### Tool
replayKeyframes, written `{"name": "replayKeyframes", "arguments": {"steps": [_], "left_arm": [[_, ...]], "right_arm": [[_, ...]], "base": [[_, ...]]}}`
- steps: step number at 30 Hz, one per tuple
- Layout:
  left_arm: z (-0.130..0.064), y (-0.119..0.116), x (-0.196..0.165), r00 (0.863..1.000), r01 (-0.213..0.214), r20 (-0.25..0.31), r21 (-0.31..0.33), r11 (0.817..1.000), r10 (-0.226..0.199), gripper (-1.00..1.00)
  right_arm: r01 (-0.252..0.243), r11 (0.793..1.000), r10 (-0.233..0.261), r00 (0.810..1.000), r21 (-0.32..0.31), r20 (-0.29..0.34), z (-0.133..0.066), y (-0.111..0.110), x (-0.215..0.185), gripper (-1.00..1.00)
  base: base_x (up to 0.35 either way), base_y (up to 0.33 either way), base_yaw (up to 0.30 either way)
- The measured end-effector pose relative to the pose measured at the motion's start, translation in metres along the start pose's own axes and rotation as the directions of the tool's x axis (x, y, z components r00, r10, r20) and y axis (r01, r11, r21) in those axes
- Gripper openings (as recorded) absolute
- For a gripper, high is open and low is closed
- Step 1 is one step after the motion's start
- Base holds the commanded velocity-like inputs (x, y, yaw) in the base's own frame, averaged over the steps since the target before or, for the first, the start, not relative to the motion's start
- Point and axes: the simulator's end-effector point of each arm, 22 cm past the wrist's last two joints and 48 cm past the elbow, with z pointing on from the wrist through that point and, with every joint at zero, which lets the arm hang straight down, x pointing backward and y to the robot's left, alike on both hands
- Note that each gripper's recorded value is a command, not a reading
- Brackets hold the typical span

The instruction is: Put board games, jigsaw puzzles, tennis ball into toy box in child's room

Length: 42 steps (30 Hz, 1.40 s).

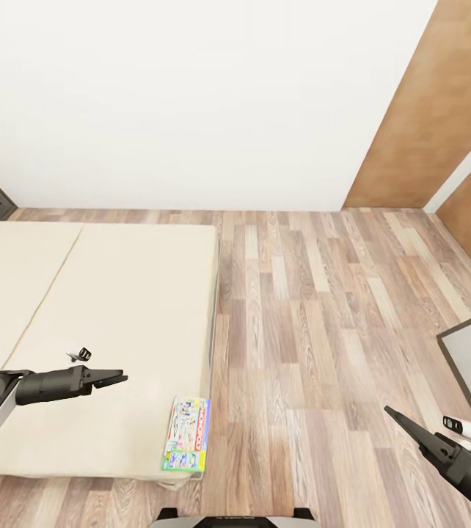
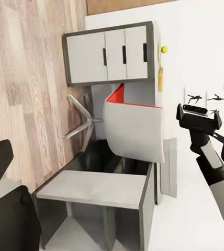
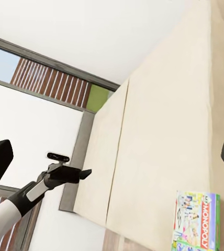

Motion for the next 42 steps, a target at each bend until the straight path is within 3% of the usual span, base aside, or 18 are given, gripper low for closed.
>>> {"name": "replayKeyframes", "arguments": {"steps": [42], "left_arm": [[-0.004,-0.032,-0.012,0.998,-0.063,0.02,0.017,0.998,0.062,1.0]], "right_arm": [[0.045,0.998,-0.044,0.999,-0.041,0.027,-0.001,0.023,-0.012,1.0]], "base": [[0.0,0.0,0.0]]}}
